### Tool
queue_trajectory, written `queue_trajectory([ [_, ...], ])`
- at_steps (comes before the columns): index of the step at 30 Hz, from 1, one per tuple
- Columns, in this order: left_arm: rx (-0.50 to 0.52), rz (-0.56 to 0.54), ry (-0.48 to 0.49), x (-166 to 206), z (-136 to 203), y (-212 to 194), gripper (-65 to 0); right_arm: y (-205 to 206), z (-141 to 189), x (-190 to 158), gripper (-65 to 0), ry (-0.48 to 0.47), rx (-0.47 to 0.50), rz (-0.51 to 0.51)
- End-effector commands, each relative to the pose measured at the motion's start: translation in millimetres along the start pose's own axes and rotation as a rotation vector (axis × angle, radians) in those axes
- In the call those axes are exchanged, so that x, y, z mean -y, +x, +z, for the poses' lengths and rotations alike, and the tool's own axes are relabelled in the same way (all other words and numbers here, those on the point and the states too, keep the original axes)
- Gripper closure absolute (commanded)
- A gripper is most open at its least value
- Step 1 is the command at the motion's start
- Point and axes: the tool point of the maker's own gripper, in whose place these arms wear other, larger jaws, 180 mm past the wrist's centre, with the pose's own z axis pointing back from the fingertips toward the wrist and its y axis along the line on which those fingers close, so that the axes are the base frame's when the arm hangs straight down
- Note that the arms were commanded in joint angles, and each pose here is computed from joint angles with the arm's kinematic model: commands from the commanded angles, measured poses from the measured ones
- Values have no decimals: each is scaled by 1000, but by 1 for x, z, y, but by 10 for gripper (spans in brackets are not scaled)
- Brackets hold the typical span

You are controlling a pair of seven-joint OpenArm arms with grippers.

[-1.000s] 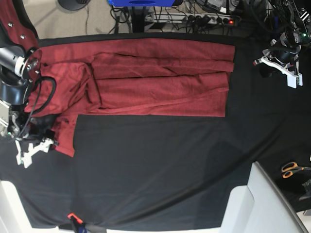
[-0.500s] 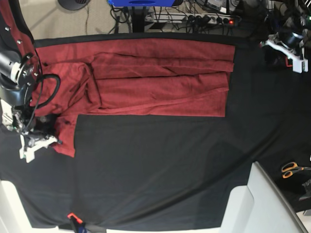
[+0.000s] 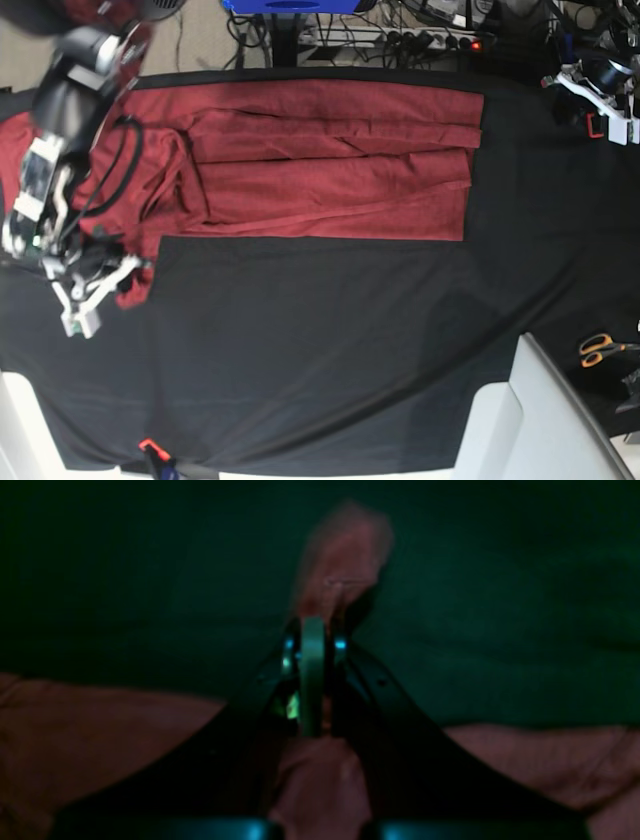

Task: Fold the T-shirt properly
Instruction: 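Drag the sleeve end across the folded shirt toward the hem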

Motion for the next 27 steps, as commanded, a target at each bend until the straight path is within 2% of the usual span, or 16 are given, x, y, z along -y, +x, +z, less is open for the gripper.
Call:
queue_trajectory([
  [1,29,-23,-2,-2,4,11,0,20,12,-14,0,12,57,61],
  [5,32,-23,-3,-2,3,12,0,1,46,-68,0,50,43,231],
  [11,27,-32,5,-9,3,16,0,-48,75,-150,0,204,6,407],
  [19,16,-48,21,-19,7,17,0,-74,86,-233,0,412,-12,544],
  [25,-1,-50,20,-19,9,11,0,-89,96,-293,0,521,-19,572],
  [27,-2,-50,20,-19,9,10,0,-87,100,-311,0,549,8,580],
])
